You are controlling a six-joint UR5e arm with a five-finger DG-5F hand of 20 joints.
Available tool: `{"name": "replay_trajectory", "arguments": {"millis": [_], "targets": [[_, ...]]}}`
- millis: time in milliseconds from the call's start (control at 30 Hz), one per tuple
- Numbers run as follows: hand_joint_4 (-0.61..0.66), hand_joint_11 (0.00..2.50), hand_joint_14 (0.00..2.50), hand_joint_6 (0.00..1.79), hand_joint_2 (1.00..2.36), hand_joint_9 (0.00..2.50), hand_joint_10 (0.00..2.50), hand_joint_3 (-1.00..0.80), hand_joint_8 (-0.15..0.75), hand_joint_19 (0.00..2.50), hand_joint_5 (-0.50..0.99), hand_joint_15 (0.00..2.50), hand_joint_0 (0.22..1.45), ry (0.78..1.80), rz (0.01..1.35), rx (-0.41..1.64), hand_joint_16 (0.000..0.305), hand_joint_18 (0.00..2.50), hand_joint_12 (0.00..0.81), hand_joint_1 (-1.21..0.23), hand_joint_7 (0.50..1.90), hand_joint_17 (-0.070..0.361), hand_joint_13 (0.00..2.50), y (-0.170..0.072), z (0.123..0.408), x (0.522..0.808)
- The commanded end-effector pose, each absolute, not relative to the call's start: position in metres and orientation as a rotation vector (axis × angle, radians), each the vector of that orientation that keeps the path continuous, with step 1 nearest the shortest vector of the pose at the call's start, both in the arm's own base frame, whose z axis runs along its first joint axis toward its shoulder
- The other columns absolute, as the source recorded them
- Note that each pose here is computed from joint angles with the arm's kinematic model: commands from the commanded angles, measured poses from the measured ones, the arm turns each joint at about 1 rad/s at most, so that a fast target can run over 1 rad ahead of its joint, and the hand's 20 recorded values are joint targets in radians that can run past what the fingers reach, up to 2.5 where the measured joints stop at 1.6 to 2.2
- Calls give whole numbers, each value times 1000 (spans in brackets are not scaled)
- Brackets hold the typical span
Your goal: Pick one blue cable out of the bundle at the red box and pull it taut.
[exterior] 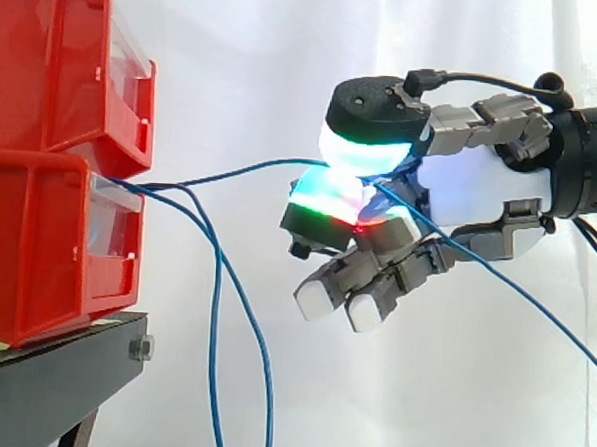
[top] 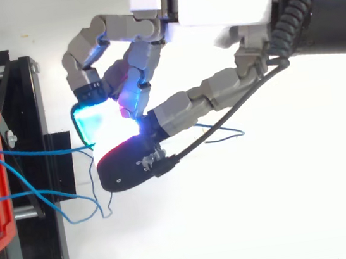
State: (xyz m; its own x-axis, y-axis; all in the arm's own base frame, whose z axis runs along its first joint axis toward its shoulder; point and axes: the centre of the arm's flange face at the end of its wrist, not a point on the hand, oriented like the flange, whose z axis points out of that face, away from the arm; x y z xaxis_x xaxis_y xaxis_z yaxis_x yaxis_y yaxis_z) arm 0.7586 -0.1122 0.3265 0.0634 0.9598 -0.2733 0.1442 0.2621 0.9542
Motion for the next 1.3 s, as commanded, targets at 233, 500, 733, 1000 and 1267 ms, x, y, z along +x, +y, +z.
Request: {"name": "replay_trajectory", "arguments": {"millis": [233, 500, 733, 1000, 1267], "targets": [[20, 694, 9, 874, 1390, 1071, 13, -59, 400, 364, -68, 291, 512, 1372, 870, 1148, 70, 764, 450, -816, 1288, 157, 700, -113, 319, 756], [30, 629, 9, 870, 1395, 1016, 13, -61, 404, 361, -68, 291, 510, 1423, 856, 1179, 70, 734, 451, -820, 1302, 157, 681, -108, 291, 746], [43, 630, 9, 867, 1394, 1016, 12, -57, 404, 354, -67, 294, 510, 1464, 841, 1198, 70, 729, 450, -822, 1318, 157, 673, -102, 270, 739], [49, 633, 9, 867, 1399, 1008, 12, -59, 411, 356, -67, 290, 509, 1426, 884, 1192, 70, 717, 452, -824, 1321, 157, 666, -97, 259, 740], [56, 634, 9, 867, 1394, 1004, 10, -58, 413, 360, -67, 298, 510, 1420, 892, 1192, 70, 717, 452, -824, 1321, 157, 662, -96, 259, 741]]}}
